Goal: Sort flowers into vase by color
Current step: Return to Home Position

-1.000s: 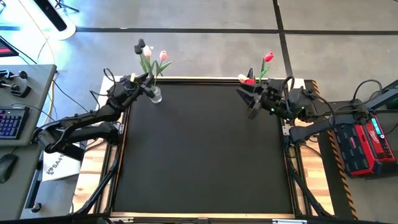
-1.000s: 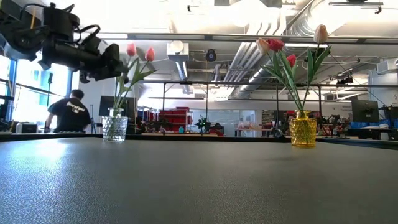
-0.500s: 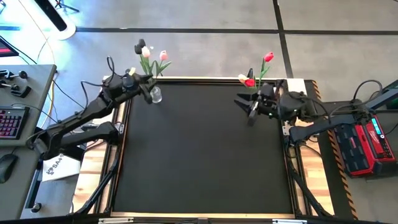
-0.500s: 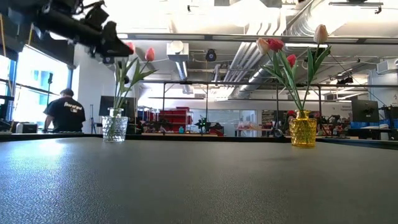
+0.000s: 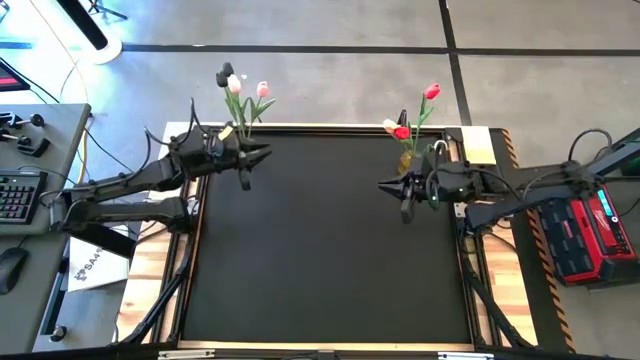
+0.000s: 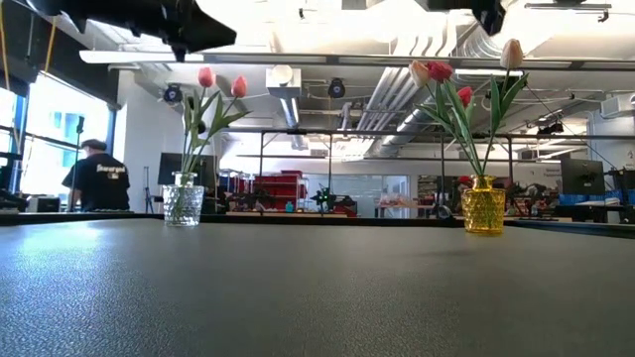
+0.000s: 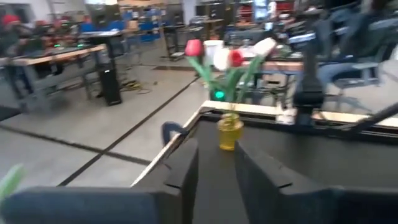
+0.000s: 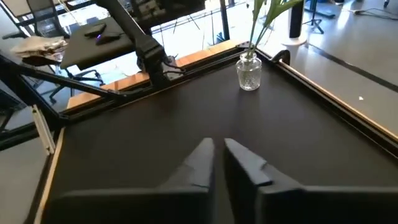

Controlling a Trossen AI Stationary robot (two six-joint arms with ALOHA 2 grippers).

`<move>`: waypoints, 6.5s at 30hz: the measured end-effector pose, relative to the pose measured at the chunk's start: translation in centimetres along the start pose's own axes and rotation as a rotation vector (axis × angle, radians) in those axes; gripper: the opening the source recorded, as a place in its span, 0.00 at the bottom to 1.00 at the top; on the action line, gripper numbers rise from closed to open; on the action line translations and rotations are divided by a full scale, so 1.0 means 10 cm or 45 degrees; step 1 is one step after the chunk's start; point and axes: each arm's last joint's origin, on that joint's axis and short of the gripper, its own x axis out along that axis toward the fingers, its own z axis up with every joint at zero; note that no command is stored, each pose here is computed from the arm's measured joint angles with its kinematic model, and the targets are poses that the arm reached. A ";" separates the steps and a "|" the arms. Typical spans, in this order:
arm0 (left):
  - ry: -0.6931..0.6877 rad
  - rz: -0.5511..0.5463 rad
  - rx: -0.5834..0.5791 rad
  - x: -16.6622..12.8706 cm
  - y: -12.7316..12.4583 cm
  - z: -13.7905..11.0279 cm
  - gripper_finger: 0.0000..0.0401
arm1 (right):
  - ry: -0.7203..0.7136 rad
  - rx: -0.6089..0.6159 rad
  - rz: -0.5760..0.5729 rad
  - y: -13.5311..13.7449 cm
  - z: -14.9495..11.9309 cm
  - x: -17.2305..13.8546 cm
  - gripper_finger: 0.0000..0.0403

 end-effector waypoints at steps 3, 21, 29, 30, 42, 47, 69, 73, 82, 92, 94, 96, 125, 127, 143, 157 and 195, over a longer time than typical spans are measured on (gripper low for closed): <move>-0.041 -0.055 -0.016 0.02 -0.08 0.03 0.14 | -0.033 -0.007 0.007 -0.06 -0.12 -0.04 0.02; 0.042 -0.117 -0.182 0.07 -0.21 -0.18 0.00 | -0.209 0.111 -0.035 -0.47 -0.63 -0.42 0.00; -0.017 -0.154 -0.285 0.08 -0.34 -0.51 0.00 | -0.265 -0.234 0.094 -0.47 -0.75 -0.48 0.00; -0.004 -0.157 -0.284 0.06 -0.35 -0.54 0.00 | -0.291 -0.233 0.096 -0.49 -0.74 -0.53 0.00; -0.043 -0.104 -0.212 -0.22 -0.25 -0.73 0.00 | -0.465 -0.292 0.087 -0.67 -0.97 -0.76 0.00; -0.024 -0.097 -0.254 -0.29 -0.25 -0.94 0.00 | -0.569 -0.227 0.114 -0.69 -1.19 -0.58 0.00; -0.019 -0.173 -0.210 -0.62 -0.26 -1.16 0.00 | -0.518 -0.155 0.116 -0.78 -1.55 -0.47 0.00; -0.066 -0.200 -0.272 -0.62 -0.28 -1.29 0.00 | -0.586 -0.085 0.150 -0.78 -1.63 -0.39 0.00; 0.024 -0.240 -0.236 -0.62 -0.30 -1.43 0.00 | -0.539 -0.011 0.152 -0.80 -1.81 -0.26 0.00; 0.037 -0.298 -0.257 -0.62 -0.31 -1.43 0.00 | -0.615 -0.035 0.163 -0.79 -1.76 -0.29 0.00; 0.031 -0.300 -0.271 -0.62 -0.31 -1.43 0.00 | -0.616 -0.035 0.164 -0.79 -1.76 -0.29 0.00; 0.024 -0.312 -0.276 -0.62 -0.32 -1.42 0.00 | -0.615 -0.036 0.164 -0.79 -1.76 -0.29 0.00; -0.005 -0.381 -0.070 -0.79 -0.46 -1.33 0.00 | -0.596 -0.030 0.233 -0.77 -1.70 -0.34 0.00; 0.066 -0.374 -0.044 -0.84 -0.44 -1.31 0.00 | -0.599 -0.031 0.234 -0.77 -1.67 -0.35 0.00; -0.127 -0.290 -0.053 -0.76 -0.45 -1.35 0.00 | -0.448 -0.097 0.319 -0.76 -1.77 -0.32 0.00; -0.118 -0.261 -0.171 -0.76 -0.44 -1.35 0.00 | -0.346 -0.127 0.291 -0.77 -1.84 -0.29 0.00; -0.119 -0.260 -0.171 -0.76 -0.44 -1.34 0.00 | -0.346 -0.127 0.290 -0.78 -1.84 -0.29 0.00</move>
